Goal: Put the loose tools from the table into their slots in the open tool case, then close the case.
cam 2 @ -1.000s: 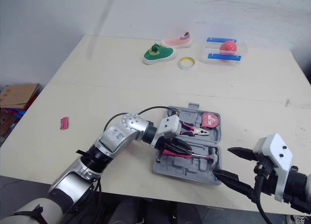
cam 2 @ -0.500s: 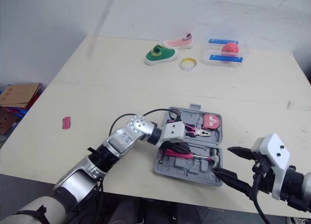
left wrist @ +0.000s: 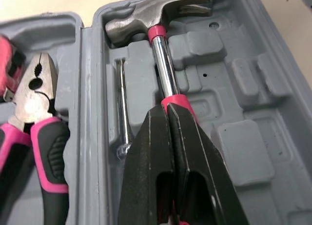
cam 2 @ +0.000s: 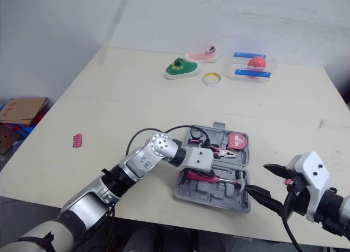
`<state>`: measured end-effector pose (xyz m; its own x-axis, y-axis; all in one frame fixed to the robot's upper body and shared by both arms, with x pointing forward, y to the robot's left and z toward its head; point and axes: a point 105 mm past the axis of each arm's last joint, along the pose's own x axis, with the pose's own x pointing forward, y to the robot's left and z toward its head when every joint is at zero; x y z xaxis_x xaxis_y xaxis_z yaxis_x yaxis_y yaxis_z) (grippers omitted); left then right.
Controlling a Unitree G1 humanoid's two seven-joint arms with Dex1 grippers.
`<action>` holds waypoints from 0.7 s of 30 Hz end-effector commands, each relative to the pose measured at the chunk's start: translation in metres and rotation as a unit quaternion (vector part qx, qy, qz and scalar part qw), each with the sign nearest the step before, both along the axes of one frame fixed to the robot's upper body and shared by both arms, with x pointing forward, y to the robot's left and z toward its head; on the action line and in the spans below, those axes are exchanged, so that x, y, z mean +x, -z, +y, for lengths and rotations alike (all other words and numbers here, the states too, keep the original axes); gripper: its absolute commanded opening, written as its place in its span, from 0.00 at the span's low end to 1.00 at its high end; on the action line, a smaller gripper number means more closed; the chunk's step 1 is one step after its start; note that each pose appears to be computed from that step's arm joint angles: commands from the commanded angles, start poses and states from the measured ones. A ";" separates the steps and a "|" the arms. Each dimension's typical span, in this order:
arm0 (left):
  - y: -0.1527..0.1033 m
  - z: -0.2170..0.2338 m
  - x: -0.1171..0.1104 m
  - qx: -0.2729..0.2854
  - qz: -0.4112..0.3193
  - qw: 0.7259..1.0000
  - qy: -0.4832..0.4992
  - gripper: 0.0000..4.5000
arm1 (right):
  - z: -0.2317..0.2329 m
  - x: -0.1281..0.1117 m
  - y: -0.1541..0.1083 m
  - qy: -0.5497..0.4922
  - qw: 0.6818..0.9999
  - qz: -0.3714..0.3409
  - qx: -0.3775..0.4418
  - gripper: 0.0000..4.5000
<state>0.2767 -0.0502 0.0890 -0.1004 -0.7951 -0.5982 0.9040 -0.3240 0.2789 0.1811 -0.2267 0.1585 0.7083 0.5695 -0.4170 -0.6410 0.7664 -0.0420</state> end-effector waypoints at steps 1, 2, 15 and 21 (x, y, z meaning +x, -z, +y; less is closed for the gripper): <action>0.041 0.009 -0.002 0.054 0.073 0.995 -0.033 0.01 | 0.003 -0.003 -0.003 -0.004 1.000 -0.012 -0.003 1.00; 0.039 0.010 0.001 0.053 0.079 0.995 -0.040 0.01 | 0.003 -0.003 -0.003 -0.002 1.000 -0.012 -0.002 1.00; 0.076 0.027 -0.023 0.135 0.039 0.989 0.038 0.01 | 0.005 -0.004 -0.001 -0.001 1.000 -0.009 0.005 1.00; 0.092 0.032 -0.025 0.156 0.030 0.987 0.027 0.01 | 0.008 -0.003 0.000 -0.002 1.000 -0.008 0.009 1.00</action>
<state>0.2732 -0.0526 0.0787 -0.0952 -0.7888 -0.6072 0.8544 -0.3777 0.3568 0.1789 -0.2248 0.1527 0.7143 0.5652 -0.4127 -0.6262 0.7795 -0.0164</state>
